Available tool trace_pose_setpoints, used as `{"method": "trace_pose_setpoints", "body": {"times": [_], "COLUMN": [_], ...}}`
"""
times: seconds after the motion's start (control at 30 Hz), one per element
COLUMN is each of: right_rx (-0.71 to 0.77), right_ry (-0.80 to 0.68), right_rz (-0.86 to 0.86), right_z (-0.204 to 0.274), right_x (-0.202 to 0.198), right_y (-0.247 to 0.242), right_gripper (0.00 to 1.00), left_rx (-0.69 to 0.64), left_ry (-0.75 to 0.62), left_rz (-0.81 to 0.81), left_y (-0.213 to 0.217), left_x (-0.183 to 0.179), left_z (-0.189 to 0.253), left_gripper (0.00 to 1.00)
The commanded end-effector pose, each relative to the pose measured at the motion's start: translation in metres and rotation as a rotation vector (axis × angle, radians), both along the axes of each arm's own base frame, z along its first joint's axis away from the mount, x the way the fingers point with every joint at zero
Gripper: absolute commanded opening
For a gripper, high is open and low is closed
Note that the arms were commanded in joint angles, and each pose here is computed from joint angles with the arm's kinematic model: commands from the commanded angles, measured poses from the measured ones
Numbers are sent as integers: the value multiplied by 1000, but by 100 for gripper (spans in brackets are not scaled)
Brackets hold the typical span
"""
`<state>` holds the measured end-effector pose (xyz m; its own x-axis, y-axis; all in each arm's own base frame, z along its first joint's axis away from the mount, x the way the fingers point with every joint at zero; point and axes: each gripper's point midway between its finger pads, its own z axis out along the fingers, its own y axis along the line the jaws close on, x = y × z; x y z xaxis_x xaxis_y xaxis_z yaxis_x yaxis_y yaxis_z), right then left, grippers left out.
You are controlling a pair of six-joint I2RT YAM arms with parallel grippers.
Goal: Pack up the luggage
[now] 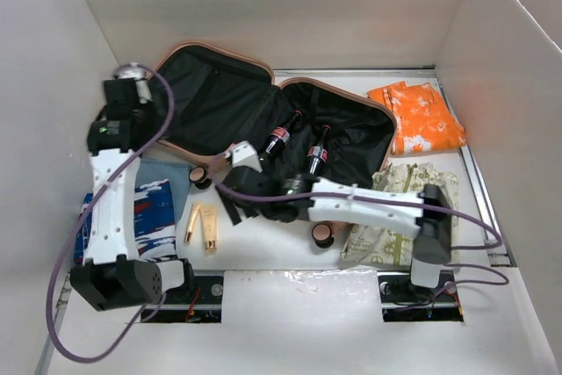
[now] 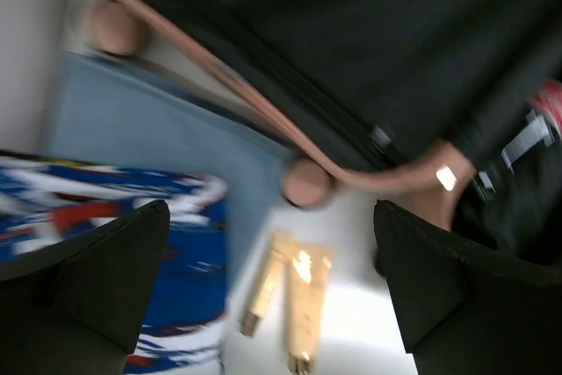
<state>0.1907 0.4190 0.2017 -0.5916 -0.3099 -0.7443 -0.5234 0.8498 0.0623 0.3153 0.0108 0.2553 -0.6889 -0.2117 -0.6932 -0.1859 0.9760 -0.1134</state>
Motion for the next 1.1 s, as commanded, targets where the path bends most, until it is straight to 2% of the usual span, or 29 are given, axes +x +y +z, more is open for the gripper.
{"method": "trace_pose_setpoints", "body": {"times": [0.0, 0.17, 0.2, 0.3, 0.4, 0.47, 0.57, 0.67, 0.83, 0.97, 1.07], "right_rx": [110, 255, 245, 253, 203, 138, 43, 45, 18, 20, -21], "right_ry": [-12, 54, 87, 137, 100, 126, 115, 90, 180, 206, 241], "right_rz": [47, 156, 159, 170, 140, 87, -9, -39, -137, -121, -145], "right_z": [22, 0, -19, -31, -61, -89, -116, -134, -171, -189, -203], "right_x": [-12, -28, -31, -41, -40, -42, -31, -24, -21, -25, -30], "right_y": [45, 101, 109, 129, 142, 147, 139, 145, 137, 147, 139], "right_gripper": [93, 90, 88, 87, 85, 85, 85, 81, 77, 63, 42], "left_rx": [164, 260, 274, 306, 298, 299, 299, 310, 307, 282, 277], "left_ry": [-210, -281, -290, -309, -334, -353, -361, -400, -409, -420, -405], "left_rz": [248, 356, 377, 424, 433, 435, 403, 390, 335, 322, 325], "left_y": [78, 99, 101, 104, 100, 98, 94, 94, 85, 77, 77], "left_x": [-12, -48, -57, -82, -98, -108, -107, -103, -87, -84, -83], "left_z": [71, 96, 100, 106, 102, 105, 105, 118, 123, 123, 116], "left_gripper": [100, 100, 100, 100, 100, 100, 100, 100, 100, 100, 100]}}
